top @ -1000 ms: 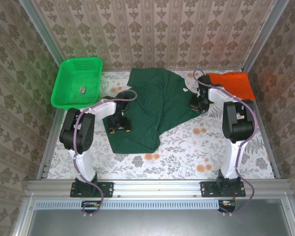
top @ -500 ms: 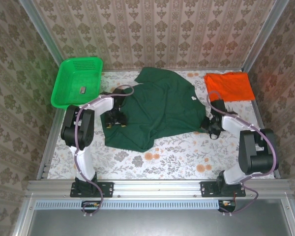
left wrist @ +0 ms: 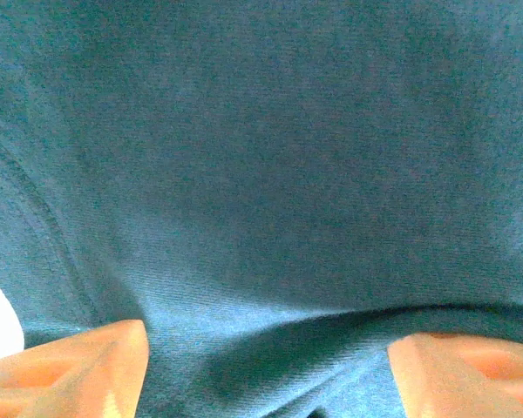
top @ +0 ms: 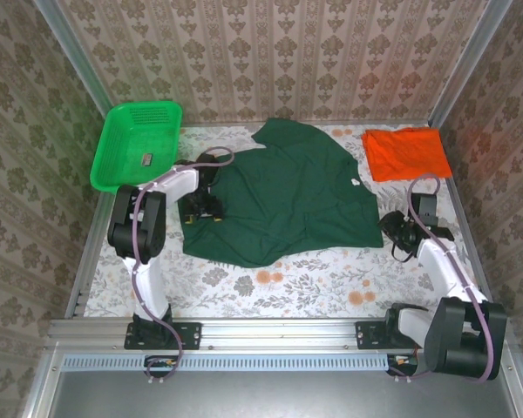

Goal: Fold and stack the t-shirts

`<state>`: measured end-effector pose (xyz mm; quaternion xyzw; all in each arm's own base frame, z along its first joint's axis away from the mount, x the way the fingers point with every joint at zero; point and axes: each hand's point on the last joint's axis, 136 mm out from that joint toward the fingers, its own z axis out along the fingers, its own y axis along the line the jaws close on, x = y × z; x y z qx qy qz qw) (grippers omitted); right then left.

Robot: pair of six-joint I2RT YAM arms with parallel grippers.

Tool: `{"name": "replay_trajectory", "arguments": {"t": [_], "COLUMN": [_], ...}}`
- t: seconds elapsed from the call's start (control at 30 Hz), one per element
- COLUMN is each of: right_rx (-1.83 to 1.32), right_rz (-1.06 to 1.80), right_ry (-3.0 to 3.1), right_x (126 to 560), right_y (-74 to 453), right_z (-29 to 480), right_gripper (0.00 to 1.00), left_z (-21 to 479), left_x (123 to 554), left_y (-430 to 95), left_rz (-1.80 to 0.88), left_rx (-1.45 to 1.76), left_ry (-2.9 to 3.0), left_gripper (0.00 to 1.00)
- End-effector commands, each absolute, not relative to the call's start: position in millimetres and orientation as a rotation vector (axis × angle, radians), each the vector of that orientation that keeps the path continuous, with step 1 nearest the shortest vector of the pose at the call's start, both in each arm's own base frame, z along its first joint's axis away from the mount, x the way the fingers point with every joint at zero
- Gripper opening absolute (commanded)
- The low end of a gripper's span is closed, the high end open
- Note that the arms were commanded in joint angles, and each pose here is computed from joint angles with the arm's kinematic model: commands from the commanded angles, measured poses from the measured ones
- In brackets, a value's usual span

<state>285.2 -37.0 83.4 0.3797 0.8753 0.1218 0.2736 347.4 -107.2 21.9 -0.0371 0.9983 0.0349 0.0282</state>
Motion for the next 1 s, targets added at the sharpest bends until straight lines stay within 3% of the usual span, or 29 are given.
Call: {"name": "replay_trajectory", "arguments": {"t": [0.0, 0.13, 0.27, 0.53, 0.97], "right_rx": [0.930, 0.791, 0.673, 0.614, 0.546], "right_rz": [0.417, 0.416, 0.374, 0.309, 0.202], "right_ry": [2.370, 2.540, 2.653, 2.765, 2.872], "right_x": [318.8, 349.9, 373.7, 404.8, 405.2], "right_y": [-26.1, -8.2, 6.3, 15.6, 20.8], "right_z": [96.7, 85.2, 71.1, 43.3, 17.5], "right_gripper": [0.37, 0.33, 0.35, 0.34, 0.30], "left_z": [51.1, 71.2, 84.1, 68.4, 56.6], "left_x": [349.1, 339.8, 324.2, 282.7, 274.6], "left_y": [-112.9, -116.9, -118.1, -117.2, -122.0], "left_rz": [0.044, -0.005, -0.073, -0.259, -0.428], "left_rx": [-0.119, -0.128, -0.172, -0.375, -0.529], "left_ry": [3.036, 3.009, 3.000, 3.038, 3.025], "left_gripper": [0.79, 0.83, 0.85, 0.84, 0.82]}}
